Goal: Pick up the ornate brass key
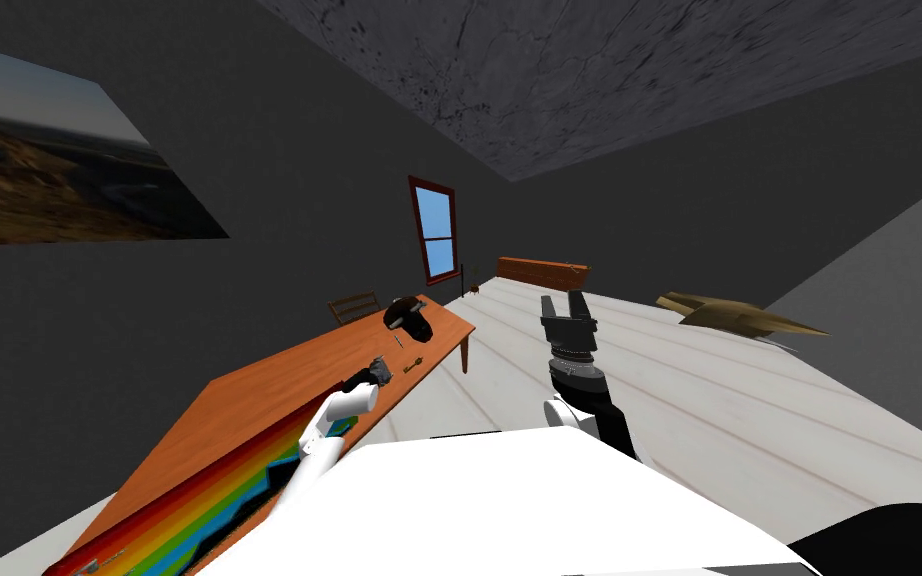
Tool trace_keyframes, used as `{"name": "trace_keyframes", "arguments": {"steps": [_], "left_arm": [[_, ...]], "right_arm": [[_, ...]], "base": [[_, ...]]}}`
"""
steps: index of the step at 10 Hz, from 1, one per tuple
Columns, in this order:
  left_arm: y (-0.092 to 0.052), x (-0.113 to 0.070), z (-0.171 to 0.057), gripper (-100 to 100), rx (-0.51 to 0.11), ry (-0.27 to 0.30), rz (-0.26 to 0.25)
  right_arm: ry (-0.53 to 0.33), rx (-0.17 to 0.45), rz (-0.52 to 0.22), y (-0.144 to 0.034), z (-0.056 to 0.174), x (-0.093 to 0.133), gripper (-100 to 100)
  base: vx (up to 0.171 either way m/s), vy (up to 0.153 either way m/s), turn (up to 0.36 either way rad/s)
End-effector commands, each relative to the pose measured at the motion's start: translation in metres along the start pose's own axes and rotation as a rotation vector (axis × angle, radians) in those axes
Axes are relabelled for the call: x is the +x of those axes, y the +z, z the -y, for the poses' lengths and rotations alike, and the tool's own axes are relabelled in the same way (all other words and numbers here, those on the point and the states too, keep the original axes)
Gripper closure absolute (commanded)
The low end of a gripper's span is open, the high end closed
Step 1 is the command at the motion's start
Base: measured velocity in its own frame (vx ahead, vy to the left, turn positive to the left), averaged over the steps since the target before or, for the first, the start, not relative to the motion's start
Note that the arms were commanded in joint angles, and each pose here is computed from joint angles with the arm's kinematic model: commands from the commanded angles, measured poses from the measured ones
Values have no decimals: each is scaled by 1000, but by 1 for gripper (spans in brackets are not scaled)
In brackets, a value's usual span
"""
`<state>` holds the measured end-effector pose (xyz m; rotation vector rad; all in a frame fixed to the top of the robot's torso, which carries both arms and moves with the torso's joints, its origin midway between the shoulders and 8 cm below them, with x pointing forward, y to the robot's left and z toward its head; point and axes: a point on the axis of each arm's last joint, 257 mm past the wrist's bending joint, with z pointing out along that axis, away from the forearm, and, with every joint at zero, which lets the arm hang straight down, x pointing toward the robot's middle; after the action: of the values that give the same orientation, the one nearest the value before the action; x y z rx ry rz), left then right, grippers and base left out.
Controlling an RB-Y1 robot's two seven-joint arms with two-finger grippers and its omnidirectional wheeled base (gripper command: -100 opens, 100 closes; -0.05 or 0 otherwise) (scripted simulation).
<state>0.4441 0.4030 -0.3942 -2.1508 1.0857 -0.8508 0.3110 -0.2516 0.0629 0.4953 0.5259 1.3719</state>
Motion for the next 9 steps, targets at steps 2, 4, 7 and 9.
{"name": "trace_keyframes", "arguments": {"steps": [2,4,7,9], "left_arm": [[5,-20,-17,-100,-79,-19,52],[8,-35,-31,-100,-138,-34,92],[10,-60,-55,-100,-246,-66,160],[8,-72,-68,-100,-303,-82,194]], "right_arm": [[0,0,0,0,0,0,0],[0,0,0,0,0,0,0],[0,0,0,0,0,0,0],[0,0,0,0,0,0,0]], "base": [[54,-48,-47],[56,-50,-54],[70,-45,-44],[67,-49,-45]]}}
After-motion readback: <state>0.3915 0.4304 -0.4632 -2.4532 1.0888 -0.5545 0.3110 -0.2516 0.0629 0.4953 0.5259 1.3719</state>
